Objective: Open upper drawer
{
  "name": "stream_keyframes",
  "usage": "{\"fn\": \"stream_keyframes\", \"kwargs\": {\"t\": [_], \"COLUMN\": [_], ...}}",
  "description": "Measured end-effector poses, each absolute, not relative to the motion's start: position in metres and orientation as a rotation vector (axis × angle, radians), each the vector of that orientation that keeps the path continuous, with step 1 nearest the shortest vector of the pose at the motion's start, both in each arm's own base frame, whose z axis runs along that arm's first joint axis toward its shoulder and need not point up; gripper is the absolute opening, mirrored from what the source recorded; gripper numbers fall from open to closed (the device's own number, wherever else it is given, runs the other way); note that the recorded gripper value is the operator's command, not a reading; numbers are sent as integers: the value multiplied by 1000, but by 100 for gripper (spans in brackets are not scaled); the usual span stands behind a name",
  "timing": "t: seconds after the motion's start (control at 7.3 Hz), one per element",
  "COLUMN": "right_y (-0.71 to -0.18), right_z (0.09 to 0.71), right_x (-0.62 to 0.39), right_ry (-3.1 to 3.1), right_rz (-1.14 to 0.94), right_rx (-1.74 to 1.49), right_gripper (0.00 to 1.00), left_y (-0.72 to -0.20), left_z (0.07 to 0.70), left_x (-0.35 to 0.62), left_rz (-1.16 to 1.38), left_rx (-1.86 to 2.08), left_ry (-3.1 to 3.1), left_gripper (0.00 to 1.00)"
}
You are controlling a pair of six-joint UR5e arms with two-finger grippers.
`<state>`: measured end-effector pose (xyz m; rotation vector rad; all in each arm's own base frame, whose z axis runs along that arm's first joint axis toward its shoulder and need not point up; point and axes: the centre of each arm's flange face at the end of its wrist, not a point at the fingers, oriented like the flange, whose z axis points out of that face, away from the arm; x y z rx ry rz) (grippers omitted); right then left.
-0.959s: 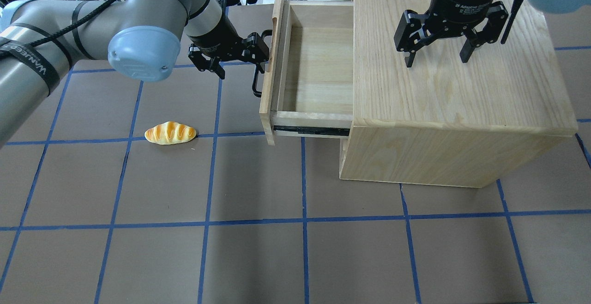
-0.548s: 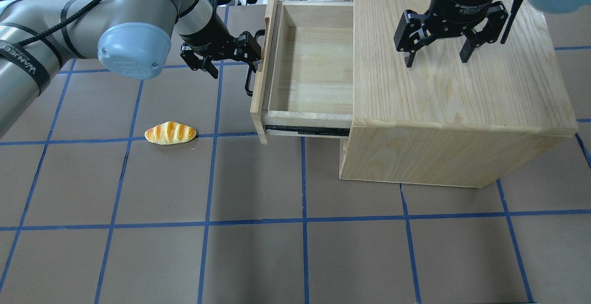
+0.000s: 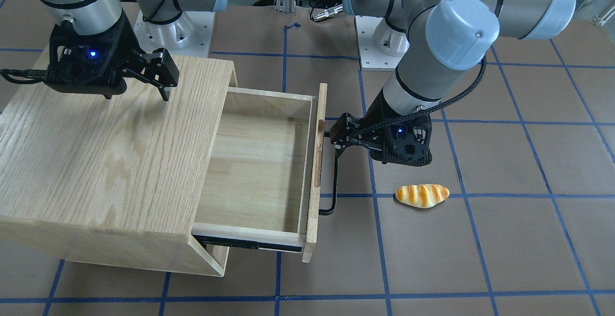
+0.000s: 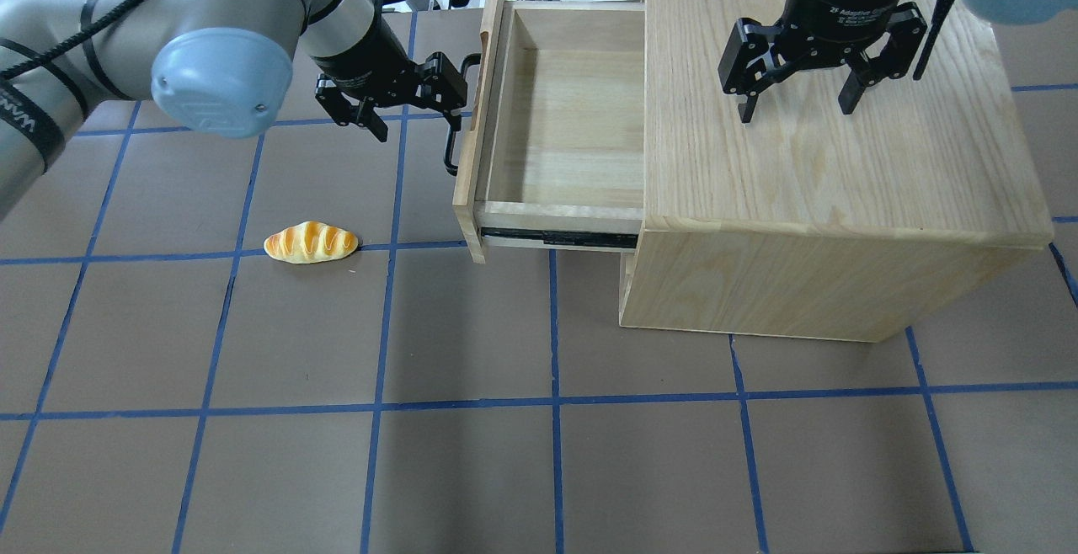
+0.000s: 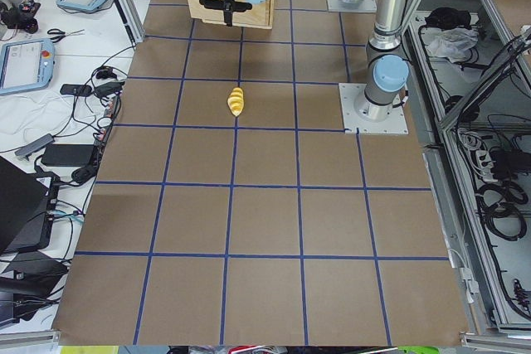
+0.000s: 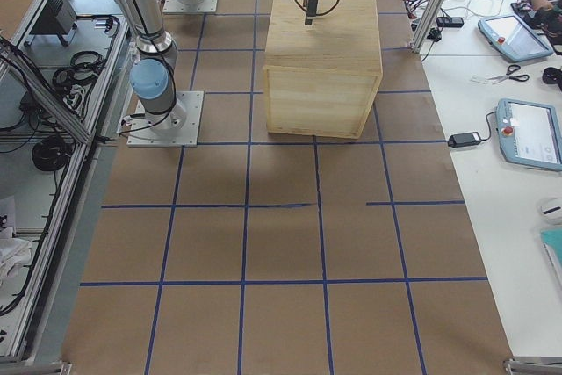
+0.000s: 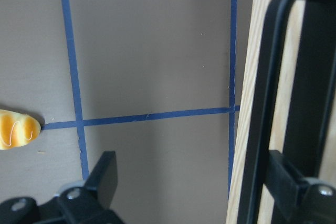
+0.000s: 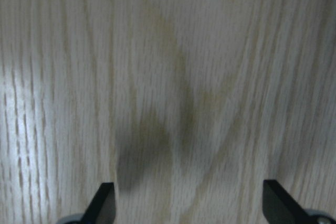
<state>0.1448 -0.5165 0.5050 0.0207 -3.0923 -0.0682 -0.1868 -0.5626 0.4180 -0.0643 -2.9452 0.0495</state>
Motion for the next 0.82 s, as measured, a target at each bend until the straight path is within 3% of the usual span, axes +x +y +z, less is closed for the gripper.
{"fn": "stream_keyframes", "kwargs": {"t": [0.82], "right_y": [-517], "right_z": [505], "right_x": [145], "right_ry": [-3092], "right_rz": [-69], "right_rx": [20], "right_gripper": [100], "left_y": [-498], "left_z": [501], "left_x": [-140], "left_rz": [90], "left_rx": [-18], "left_ry": [-3150], "left_gripper": [100]}}
